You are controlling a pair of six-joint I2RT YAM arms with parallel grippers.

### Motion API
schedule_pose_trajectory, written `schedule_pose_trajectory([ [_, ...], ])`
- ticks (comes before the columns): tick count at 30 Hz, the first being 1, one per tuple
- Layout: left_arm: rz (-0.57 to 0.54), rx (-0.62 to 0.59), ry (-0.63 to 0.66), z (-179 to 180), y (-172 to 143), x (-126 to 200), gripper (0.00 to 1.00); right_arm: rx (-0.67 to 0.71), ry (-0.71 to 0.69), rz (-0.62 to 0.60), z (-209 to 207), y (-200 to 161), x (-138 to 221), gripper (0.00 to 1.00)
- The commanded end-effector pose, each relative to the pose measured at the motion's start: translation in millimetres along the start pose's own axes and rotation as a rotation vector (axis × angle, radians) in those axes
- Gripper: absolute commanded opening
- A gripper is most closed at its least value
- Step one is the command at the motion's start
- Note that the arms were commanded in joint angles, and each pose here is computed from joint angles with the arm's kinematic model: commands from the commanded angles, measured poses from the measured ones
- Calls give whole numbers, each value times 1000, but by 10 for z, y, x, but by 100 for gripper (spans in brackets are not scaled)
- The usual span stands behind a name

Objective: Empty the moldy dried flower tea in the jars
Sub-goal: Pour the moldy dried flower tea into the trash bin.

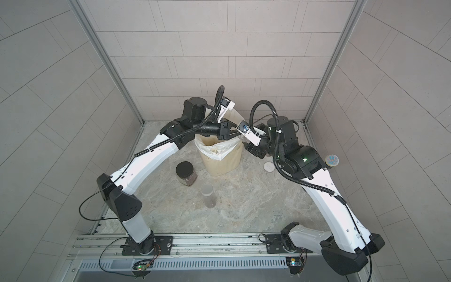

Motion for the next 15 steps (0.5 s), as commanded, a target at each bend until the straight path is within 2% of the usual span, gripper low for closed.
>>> schedule_pose_trajectory([
  [1, 40, -37, 52, 54, -37, 6, 32, 60, -58, 14, -36, 31, 4, 39],
  [6, 71, -59, 83, 100, -64, 10, 18, 69, -75, -9, -48, 87, -33, 42],
  [15, 65, -44, 83, 186, -43, -4, 6, 73, -34, -55, -17, 233, -179, 50],
])
Point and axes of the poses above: each gripper's point midway between its finger pads, its own x axis back along the fingers, its own z axis along the line the jaws close on, y = z × x, the point moved 4 cm from there along x, back along the fingers, and after that the axes turned 14 degrees about -x, right-handed, at the moved point
